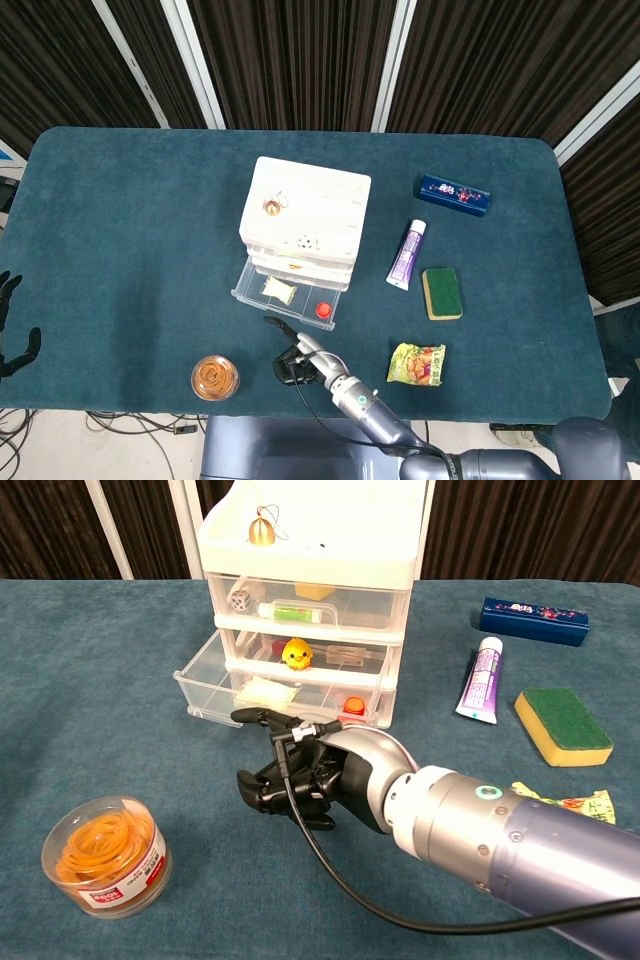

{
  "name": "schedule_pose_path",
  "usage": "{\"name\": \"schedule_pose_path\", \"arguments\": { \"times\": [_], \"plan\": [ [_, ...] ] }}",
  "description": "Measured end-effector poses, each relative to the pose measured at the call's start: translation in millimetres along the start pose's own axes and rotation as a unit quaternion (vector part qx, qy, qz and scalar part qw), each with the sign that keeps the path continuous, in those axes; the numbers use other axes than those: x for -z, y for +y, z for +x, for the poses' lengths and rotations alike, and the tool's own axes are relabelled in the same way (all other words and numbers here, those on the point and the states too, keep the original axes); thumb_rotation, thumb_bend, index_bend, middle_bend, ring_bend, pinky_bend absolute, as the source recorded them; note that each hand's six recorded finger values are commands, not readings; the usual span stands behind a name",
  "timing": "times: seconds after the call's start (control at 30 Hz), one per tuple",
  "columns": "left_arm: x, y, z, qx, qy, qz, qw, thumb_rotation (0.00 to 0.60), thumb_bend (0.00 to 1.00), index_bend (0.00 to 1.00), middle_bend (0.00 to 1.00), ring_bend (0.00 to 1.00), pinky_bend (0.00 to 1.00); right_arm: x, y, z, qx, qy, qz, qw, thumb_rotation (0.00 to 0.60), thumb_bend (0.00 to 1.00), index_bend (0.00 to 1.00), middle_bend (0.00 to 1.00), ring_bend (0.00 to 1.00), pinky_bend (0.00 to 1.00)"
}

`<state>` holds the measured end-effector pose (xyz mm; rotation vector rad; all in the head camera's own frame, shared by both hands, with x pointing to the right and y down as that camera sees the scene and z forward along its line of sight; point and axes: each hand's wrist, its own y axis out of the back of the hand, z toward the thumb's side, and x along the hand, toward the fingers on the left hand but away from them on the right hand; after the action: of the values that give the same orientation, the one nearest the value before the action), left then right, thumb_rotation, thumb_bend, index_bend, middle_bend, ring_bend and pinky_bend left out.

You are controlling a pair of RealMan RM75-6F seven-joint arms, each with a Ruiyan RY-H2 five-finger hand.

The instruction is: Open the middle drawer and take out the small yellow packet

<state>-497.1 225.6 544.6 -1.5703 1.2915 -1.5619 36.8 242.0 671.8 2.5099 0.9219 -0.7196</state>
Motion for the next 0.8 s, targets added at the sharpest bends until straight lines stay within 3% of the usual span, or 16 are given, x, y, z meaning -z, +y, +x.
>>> {"name": "schedule_pose_path", "arguments": {
  "times": [0.13,0.3,0.43,0.8],
  "plan": [
    [0,0,0,-0.001,0.0,-0.001,1.0,0.6,0.46,0.04,0.03,0.01,0.0,-8,0,9,-0.001,0.009,0.014,0.9999,0.6,0.63,0.0,0.86,0.99,0.94],
    [-1,0,-1,-0.001,0.0,-0.001,1.0,0.6,0.46,0.04,0.03,0.01,0.0,-21,6,19,-0.001,0.018,0.049,0.9987,0.6,0.53,0.0,0.85,0.99,0.94],
    [-1,1,-1,-0.001,-0.001,-0.002,1.0,0.6,0.46,0.04,0.03,0.01,0.0,-35,26,25,0.018,0.027,0.105,0.994,0.6,0.46,0.01,0.85,0.99,0.94],
    [-1,0,-1,0.0,0.001,-0.003,1.0,0.6,0.46,0.04,0.03,0.01,0.0,-83,98,45,0.094,-0.002,0.263,0.9603,0.6,0.3,0.18,0.95,1.0,1.0]
  ]
}}
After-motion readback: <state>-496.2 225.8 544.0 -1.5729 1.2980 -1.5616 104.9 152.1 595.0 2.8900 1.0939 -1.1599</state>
